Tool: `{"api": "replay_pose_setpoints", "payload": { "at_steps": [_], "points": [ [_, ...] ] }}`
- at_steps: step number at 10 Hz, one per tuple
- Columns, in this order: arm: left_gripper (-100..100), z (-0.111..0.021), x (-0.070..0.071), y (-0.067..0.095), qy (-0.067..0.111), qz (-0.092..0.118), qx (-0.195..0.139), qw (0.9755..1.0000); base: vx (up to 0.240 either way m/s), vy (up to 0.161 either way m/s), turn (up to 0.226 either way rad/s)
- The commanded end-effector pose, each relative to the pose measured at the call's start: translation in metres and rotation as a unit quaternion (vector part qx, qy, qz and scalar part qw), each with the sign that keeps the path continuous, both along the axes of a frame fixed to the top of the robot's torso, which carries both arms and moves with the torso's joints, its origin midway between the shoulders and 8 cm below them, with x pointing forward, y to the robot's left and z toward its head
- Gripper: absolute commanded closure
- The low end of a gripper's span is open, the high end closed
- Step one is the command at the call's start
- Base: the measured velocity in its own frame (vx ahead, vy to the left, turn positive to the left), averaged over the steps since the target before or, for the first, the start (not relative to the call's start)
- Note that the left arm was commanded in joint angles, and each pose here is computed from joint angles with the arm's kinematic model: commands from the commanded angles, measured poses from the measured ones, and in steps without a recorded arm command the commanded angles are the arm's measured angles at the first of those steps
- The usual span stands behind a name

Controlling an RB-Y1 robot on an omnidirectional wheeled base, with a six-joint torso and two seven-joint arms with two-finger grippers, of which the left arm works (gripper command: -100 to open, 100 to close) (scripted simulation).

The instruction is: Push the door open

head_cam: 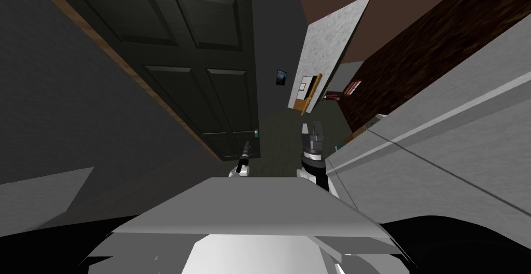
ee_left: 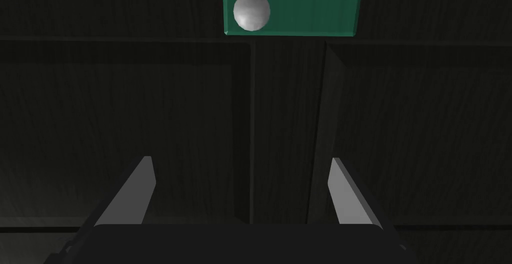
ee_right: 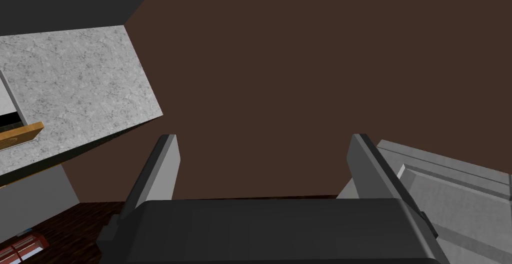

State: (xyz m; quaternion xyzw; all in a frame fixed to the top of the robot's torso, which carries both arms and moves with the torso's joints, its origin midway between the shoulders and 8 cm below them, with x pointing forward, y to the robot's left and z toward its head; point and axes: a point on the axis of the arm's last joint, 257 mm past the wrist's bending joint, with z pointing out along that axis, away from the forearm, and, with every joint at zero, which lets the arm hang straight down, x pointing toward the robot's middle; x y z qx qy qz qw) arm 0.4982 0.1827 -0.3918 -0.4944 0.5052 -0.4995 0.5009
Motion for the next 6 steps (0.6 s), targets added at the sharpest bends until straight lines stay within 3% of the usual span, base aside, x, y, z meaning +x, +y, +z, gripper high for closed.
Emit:
{"api": "replay_pose_setpoints", "payload": {
  "at_steps": [1,3,6],
  "points": [
    [-100,0.0001,0.0001,-0.0045,0.0,-0.002,-0.004,1.0,-0.11,-0.176,-0.009],
    [-100,0.0001,0.0,-0.0049,0.0,-0.002,-0.005,1.0,-0.089,-0.126,-0.004],
    [-100,0.0,0.0005,0.0029,0.0,0.0,0.002,1.0,0.063,0.146,0.001]
  ]
}}
